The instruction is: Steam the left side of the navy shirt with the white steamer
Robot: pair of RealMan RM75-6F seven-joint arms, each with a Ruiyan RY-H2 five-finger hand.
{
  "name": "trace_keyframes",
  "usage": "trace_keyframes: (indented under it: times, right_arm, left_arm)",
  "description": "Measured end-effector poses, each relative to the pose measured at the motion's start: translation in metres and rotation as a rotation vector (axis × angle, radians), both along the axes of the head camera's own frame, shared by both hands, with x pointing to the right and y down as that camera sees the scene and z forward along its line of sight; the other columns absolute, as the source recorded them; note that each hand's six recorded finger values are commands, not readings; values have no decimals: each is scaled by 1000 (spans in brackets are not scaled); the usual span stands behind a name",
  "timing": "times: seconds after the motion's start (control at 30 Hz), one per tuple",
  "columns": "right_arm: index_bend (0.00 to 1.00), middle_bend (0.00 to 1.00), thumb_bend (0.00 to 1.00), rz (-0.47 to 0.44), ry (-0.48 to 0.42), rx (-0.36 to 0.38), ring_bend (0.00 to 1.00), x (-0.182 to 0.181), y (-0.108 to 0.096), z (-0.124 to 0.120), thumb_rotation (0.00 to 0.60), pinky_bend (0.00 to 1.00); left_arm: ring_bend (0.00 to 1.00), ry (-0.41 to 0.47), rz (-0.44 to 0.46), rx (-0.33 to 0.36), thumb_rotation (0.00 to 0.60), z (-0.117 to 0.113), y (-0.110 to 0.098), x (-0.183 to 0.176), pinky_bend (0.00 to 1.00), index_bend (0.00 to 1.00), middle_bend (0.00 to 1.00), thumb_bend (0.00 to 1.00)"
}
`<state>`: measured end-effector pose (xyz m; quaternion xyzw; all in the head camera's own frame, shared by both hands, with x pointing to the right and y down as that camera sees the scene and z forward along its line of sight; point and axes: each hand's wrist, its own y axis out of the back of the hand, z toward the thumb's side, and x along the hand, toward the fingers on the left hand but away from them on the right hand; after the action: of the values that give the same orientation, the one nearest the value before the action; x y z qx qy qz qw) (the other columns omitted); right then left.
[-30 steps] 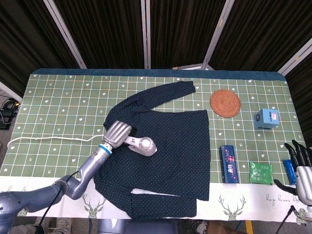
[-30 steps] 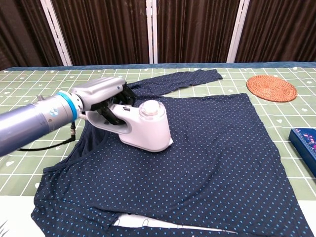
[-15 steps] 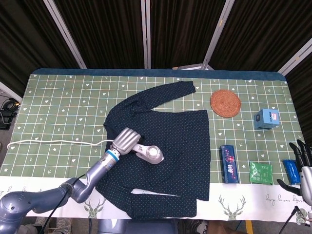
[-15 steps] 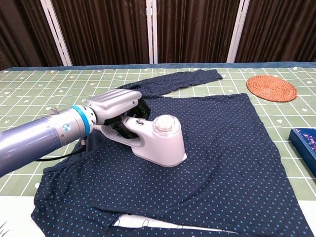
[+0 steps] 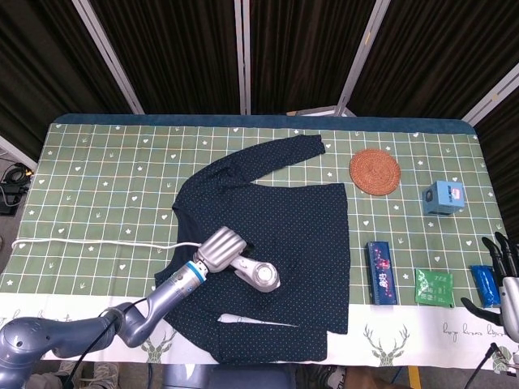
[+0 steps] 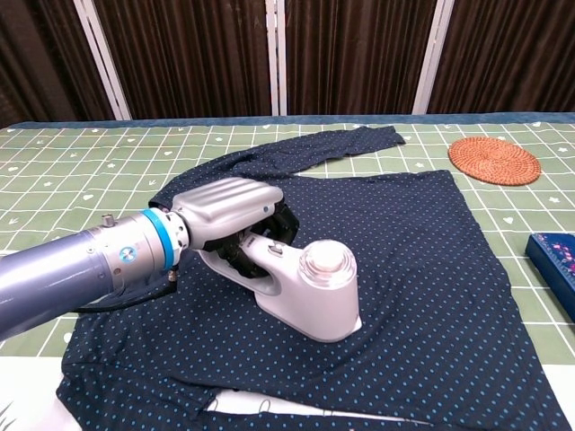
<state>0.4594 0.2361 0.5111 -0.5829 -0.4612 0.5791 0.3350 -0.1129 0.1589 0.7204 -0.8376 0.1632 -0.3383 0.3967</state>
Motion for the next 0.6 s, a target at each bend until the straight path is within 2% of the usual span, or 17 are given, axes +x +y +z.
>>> trace_keyframes:
  times: [0.27, 0.6]
  right_arm:
    - [0, 0, 0, -2, 0, 1, 0, -1, 0, 0, 600, 0]
    - [0, 0, 0, -4, -3, 4, 0, -1, 0, -1, 600, 0]
  left_arm:
    - [823, -18, 36, -23, 600, -5, 7, 1, 1000, 989, 911, 411]
    - [823, -71, 0, 1, 600, -2, -7, -26, 1000, 989, 912, 411]
